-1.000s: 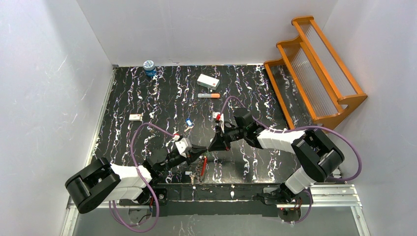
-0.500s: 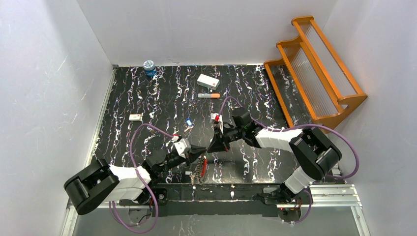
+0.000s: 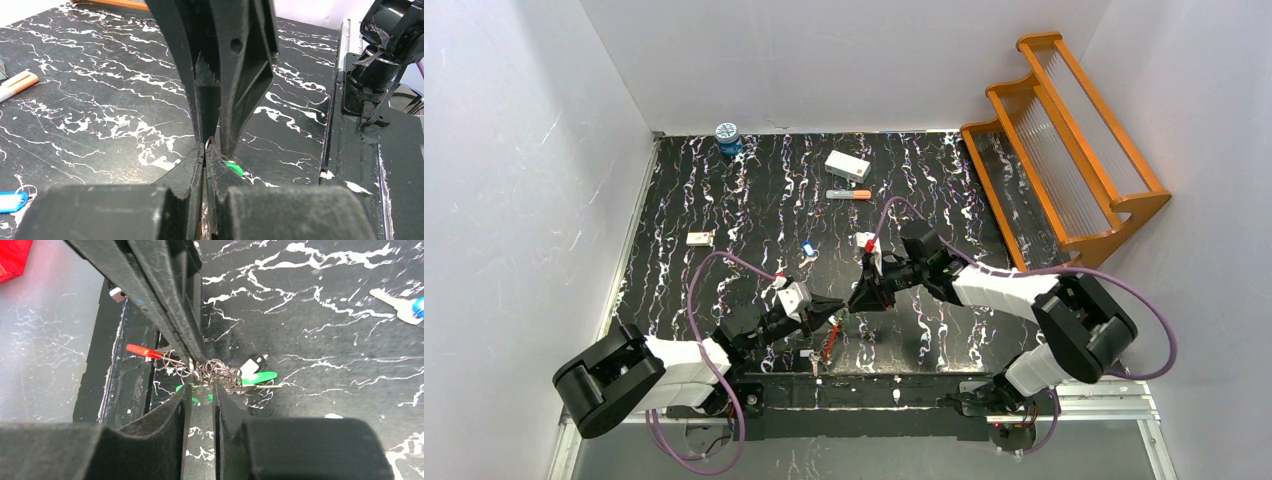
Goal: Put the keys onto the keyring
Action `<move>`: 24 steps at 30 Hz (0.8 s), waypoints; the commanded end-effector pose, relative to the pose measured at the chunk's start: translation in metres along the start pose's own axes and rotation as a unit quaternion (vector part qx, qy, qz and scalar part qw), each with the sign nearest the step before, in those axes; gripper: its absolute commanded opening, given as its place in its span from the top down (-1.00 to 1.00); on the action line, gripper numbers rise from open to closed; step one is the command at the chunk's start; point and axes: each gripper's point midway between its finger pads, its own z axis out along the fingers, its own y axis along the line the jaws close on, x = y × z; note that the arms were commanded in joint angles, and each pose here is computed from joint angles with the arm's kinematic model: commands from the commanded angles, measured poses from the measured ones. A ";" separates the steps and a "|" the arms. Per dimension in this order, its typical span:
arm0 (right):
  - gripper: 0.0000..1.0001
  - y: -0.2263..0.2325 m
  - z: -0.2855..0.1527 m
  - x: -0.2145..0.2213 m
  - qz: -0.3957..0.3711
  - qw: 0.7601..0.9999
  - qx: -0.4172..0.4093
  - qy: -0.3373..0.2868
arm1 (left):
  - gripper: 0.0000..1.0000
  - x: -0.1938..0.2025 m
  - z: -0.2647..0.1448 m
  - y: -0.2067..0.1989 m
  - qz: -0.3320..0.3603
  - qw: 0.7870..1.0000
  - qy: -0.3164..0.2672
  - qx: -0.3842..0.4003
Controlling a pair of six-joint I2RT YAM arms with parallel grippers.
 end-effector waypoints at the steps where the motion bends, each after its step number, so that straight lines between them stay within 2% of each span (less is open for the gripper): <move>1: 0.28 0.004 -0.008 -0.021 -0.061 0.997 0.023 -0.036 | 1.00 -0.018 0.000 -0.001 0.011 0.999 -0.034 0.001; 3: 0.19 0.006 -0.010 -0.025 -0.070 0.996 0.022 -0.044 | 1.00 -0.018 0.001 -0.001 0.010 0.999 -0.035 0.001; 9: 0.10 0.014 -0.008 -0.029 -0.077 0.996 -0.005 -0.052 | 1.00 -0.017 0.000 -0.001 0.010 0.999 -0.034 0.001; 13: 0.12 0.013 -0.006 -0.032 -0.073 0.996 -0.010 -0.058 | 1.00 -0.017 0.000 -0.001 0.009 0.999 -0.033 0.001; 15: 0.32 0.012 -0.004 -0.033 -0.070 0.996 -0.012 -0.057 | 1.00 -0.017 0.000 -0.001 0.009 0.999 -0.033 0.000; 17: 0.68 0.010 -0.003 -0.033 -0.065 0.996 -0.013 -0.054 | 1.00 -0.018 0.000 -0.001 0.009 0.999 -0.034 0.000; 19: 0.91 0.009 -0.001 -0.031 -0.059 0.997 -0.016 -0.049 | 1.00 -0.018 0.000 -0.001 0.009 0.999 -0.035 -0.001; 20: 0.97 0.008 -0.001 -0.031 -0.058 0.997 -0.016 -0.048 | 1.00 -0.018 0.000 -0.001 0.009 0.999 -0.035 0.000; 24: 0.97 0.007 -0.003 -0.029 -0.062 0.997 -0.007 -0.041 | 1.00 -0.017 0.000 0.000 0.015 0.999 -0.034 0.000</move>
